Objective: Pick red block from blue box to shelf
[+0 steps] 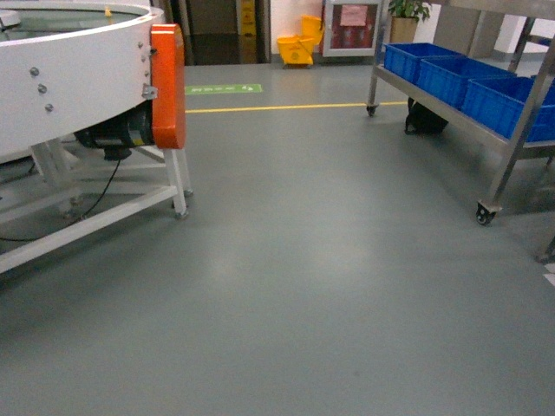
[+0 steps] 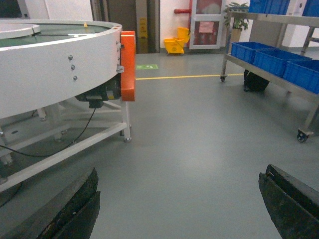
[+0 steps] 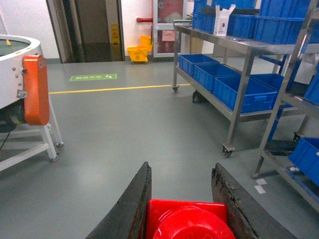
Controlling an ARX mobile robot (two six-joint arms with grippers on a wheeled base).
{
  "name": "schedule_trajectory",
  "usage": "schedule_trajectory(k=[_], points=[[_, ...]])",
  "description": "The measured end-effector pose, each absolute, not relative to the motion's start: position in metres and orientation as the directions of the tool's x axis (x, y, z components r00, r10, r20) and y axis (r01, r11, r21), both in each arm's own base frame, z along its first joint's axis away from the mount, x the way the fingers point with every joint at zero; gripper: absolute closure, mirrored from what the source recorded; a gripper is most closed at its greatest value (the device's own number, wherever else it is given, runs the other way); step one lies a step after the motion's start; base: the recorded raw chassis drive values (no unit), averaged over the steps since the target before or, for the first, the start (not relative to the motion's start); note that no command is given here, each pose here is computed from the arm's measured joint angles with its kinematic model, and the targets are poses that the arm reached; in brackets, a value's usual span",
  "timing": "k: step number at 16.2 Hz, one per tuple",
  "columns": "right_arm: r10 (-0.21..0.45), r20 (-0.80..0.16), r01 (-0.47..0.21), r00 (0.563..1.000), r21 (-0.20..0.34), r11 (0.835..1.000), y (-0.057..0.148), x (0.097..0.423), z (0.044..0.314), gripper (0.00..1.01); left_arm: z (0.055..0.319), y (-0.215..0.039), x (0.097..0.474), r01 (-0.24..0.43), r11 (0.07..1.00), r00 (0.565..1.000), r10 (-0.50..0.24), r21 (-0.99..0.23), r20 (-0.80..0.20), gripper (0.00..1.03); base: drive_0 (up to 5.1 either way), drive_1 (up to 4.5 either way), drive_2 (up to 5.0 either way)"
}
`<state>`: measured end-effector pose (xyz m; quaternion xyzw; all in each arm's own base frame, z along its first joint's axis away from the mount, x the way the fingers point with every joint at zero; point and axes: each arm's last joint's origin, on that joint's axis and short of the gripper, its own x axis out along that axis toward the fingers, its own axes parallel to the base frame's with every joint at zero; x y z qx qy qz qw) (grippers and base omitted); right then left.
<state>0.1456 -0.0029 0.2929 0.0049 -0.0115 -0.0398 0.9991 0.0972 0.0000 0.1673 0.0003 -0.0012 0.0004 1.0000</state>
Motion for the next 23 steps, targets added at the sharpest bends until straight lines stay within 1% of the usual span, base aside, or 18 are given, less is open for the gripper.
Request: schedule_trajectory(k=[23], points=[[-0.080,0.021,0.079,0.997,0.011,0.997,-0.0029,0.1457,0.2928,0.72,0.1674,0.0000,0.0972,-0.001,1.000,1.000,0.001,0.001,0.004,0.05,-1.4,-1.45,-1.4]])
